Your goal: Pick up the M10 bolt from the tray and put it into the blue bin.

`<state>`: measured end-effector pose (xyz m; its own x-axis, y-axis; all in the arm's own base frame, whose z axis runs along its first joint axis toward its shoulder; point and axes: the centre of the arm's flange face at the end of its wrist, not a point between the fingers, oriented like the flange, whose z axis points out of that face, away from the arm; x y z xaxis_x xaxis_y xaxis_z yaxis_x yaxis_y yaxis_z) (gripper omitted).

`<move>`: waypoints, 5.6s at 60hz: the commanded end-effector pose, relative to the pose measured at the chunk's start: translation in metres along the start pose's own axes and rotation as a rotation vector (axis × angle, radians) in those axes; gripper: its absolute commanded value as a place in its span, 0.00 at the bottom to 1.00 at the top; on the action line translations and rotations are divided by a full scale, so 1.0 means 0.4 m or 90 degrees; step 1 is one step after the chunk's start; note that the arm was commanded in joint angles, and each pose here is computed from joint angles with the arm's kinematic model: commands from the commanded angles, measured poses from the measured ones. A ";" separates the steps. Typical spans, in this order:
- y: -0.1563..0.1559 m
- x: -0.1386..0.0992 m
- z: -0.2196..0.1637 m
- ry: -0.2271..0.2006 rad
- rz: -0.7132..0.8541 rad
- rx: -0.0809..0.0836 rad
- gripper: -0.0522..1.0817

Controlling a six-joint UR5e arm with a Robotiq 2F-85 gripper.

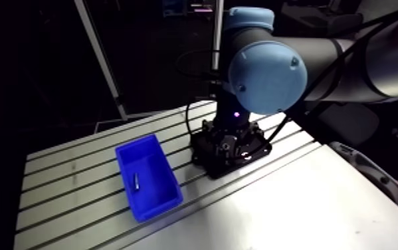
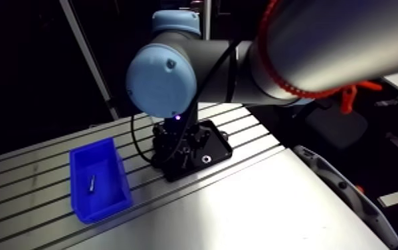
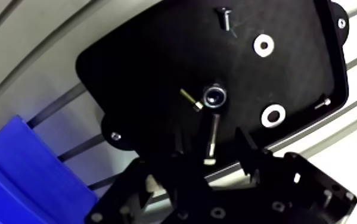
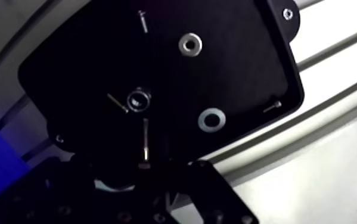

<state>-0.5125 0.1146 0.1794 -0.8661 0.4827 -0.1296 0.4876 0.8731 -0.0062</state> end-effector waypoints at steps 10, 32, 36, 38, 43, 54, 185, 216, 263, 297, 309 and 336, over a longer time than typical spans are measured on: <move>0.001 -0.010 0.015 -0.008 -0.002 0.000 0.47; 0.001 -0.010 0.022 -0.003 -0.003 0.000 0.49; 0.001 -0.010 0.022 -0.003 -0.003 0.000 0.51; 0.001 -0.010 0.022 -0.003 -0.003 0.000 0.51; 0.001 -0.010 0.022 -0.003 -0.003 0.000 0.52; 0.003 -0.010 0.027 -0.005 -0.002 0.000 0.54; 0.003 -0.012 0.026 0.000 -0.003 0.000 0.95; -0.001 -0.005 -0.048 0.018 -0.018 -0.004 0.99; -0.030 -0.015 -0.318 0.022 -0.280 -0.010 0.99; -0.223 -0.075 -0.377 0.006 -0.801 -0.045 0.98; -0.277 -0.106 -0.365 -0.010 -0.971 -0.057 0.98; -0.393 -0.191 -0.311 -0.038 -1.222 -0.059 0.98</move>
<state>-0.5416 -0.0274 0.3215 -0.2809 -0.9583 -0.0519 -0.9525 0.2850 -0.1078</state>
